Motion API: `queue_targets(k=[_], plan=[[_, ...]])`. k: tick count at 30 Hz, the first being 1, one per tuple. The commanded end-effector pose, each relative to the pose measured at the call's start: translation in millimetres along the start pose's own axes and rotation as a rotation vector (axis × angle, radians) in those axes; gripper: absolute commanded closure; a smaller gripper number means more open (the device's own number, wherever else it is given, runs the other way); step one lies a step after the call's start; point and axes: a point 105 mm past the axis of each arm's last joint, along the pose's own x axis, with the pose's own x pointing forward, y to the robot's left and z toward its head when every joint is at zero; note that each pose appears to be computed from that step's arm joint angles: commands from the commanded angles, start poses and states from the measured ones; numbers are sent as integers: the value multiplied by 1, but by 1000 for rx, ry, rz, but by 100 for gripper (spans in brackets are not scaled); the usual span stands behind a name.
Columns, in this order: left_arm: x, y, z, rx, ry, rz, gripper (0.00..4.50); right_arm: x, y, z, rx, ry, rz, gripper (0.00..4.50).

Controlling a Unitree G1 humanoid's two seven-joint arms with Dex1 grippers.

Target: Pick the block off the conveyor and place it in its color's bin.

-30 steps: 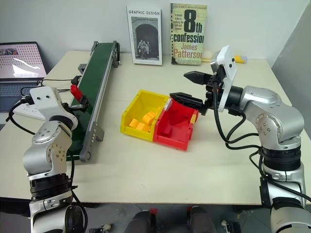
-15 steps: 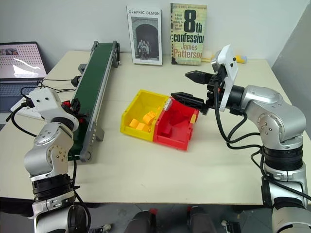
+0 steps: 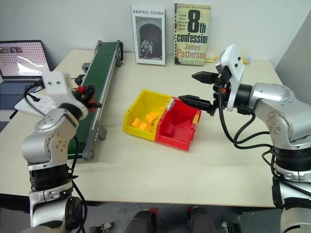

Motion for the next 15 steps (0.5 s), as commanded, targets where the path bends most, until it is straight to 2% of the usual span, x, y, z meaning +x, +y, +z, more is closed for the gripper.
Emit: queue_targets(k=[1, 6, 11, 13, 15], plan=[[5, -71, 20, 55, -12, -401, 397, -19, 6, -3, -82, 87, -22, 0], [5, -145, 11, 99, 29, -795, 397, -36, 23, -13, -67, 168, -33, 0], [27, -170, -10, 165, 47, -876, 397, -43, 33, -14, -46, 176, -77, 0], [32, -175, -13, 161, 50, -907, 326, -45, 36, -14, -38, 181, -99, 0], [35, -177, -15, 173, 50, -935, 296, -48, 38, -15, -28, 185, -117, 0]])
